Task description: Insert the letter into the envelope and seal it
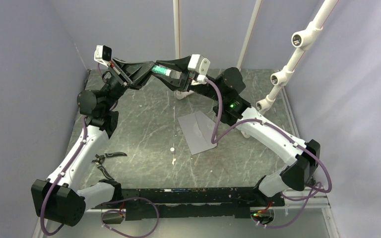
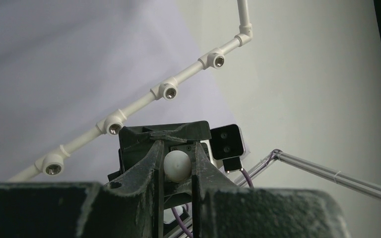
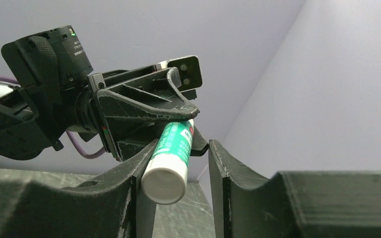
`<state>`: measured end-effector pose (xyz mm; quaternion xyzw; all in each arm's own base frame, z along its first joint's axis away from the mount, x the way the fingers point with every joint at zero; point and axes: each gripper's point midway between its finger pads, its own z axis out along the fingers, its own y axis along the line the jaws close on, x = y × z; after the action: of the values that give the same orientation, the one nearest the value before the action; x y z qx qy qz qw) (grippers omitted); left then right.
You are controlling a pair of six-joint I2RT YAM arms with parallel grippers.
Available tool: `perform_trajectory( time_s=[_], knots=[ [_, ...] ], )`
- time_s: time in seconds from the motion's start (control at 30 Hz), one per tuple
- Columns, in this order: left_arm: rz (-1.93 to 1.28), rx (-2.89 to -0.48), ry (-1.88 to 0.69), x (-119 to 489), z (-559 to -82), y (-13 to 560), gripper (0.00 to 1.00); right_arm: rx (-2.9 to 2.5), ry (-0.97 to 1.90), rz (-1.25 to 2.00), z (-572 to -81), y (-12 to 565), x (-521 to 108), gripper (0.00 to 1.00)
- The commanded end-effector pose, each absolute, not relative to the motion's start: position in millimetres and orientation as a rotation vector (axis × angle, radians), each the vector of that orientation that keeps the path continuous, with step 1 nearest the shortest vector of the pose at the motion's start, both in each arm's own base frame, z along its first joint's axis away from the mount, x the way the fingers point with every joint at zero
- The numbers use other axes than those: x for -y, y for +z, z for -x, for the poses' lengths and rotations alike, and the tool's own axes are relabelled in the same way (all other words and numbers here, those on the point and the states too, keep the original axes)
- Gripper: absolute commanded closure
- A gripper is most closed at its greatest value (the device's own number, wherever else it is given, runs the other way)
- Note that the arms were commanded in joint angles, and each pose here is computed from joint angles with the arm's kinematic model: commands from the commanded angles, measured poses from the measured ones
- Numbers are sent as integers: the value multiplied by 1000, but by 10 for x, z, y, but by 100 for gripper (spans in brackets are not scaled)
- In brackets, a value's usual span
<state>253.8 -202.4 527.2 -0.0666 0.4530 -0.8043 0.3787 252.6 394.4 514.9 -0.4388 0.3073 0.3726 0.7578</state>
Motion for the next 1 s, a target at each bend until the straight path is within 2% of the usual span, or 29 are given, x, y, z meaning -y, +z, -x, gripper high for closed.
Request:
perform_trajectory(
  time_s=[0.0, 0.1, 0.2, 0.4, 0.6, 0.67, 0.97],
  knots=[
    [144, -1119, -2065, 2009, -2496, 5334, 98, -549, 820, 936, -2342, 5532, -3846, 56],
    [145, -1119, -2063, 2010, -2504, 5333, 97, -548, 827, 944, -2330, 5521, -3855, 50],
    [148, -1116, -2067, 2008, -2513, 5329, 98, -555, 828, 952, -2341, 5508, -3873, 50],
    [145, -1107, -2066, 2003, -2511, 5344, 98, -597, 809, 948, -2443, 5464, -3911, 67],
    [144, -1090, -2061, 1987, -2502, 5349, 98, -625, 807, 948, -2486, 5375, -3929, 49],
    [145, -1085, -2060, 1982, -2503, 5349, 98, -627, 808, 948, -2488, 5368, -3930, 47],
    [143, -1072, -2062, 1972, -2495, 5364, 97, -609, 821, 966, -2459, 5443, -3962, 78]
  ],
)
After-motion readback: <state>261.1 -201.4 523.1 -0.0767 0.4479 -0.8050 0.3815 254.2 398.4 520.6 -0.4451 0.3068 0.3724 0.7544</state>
